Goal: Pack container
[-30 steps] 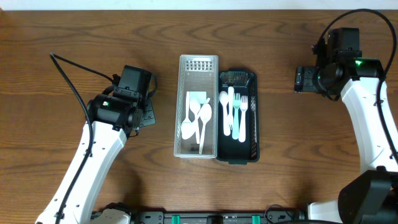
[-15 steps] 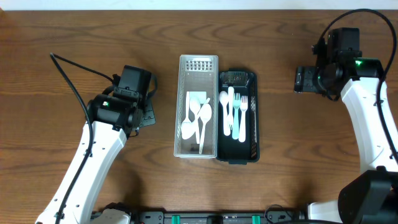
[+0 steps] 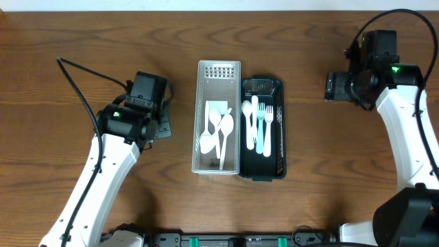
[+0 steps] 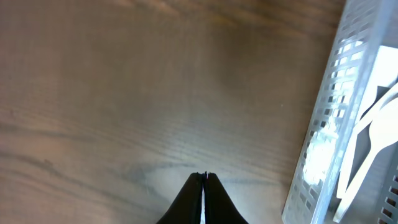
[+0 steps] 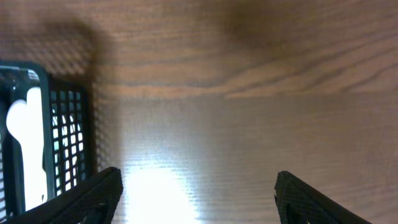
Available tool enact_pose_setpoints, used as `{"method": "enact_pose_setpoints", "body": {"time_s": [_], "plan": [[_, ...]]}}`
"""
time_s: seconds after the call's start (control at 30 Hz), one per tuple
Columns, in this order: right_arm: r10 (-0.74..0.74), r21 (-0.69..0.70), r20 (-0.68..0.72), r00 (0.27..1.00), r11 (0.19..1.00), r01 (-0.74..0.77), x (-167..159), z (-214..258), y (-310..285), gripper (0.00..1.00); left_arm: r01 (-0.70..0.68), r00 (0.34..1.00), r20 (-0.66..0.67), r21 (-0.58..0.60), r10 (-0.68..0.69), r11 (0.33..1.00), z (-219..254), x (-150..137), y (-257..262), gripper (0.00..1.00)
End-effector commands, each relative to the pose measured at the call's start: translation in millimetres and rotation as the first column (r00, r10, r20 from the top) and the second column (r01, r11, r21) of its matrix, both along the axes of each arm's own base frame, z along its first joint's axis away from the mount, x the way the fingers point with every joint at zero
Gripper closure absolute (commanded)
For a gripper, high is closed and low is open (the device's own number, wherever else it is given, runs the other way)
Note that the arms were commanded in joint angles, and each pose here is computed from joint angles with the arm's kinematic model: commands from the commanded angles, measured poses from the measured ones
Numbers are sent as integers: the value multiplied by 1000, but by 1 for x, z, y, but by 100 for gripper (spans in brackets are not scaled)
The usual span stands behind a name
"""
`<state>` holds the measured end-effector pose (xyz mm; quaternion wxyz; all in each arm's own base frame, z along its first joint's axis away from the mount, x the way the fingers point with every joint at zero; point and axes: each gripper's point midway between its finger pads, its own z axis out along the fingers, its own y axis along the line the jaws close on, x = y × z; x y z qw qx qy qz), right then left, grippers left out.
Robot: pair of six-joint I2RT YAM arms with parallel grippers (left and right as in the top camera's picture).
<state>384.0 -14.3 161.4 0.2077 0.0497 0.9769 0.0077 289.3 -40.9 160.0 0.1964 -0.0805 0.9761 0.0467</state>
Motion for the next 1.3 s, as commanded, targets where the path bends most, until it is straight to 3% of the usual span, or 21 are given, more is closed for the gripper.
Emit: {"method": "enact_pose_setpoints", "body": {"time_s": [0.0,0.1,0.23,0.27,0.37,0.4,0.57,0.8,1.03,1.27], "plan": [[51,-10,21,998,999,-51,6,0,6,18,98,994,32,71,-100,993,7,13,4,94],[133,-44,91,987,991,-129,22,8,18,15,137,984,102,113,-149,984,16,32,6,94],[218,-88,202,955,975,-204,46,23,35,9,94,971,208,114,-117,989,28,59,18,94],[228,-95,226,947,973,-211,51,27,38,7,70,968,234,111,-94,991,30,67,24,87],[239,-104,285,928,970,-218,62,37,46,1,16,957,286,105,-46,994,33,84,39,11],[241,-107,303,922,970,-218,66,40,47,1,4,953,300,103,-35,995,34,88,43,2],[243,-112,381,892,970,-216,79,56,49,1,-38,927,374,94,-1,995,42,107,54,2],[179,-119,319,931,982,-147,47,64,36,1,-24,932,362,107,-17,994,51,90,55,2],[116,-112,433,894,991,-74,-5,118,28,1,-5,860,508,86,-40,996,96,46,47,2],[89,-99,493,866,994,-46,-78,104,33,1,6,763,645,63,-45,998,123,-11,47,2]]}}
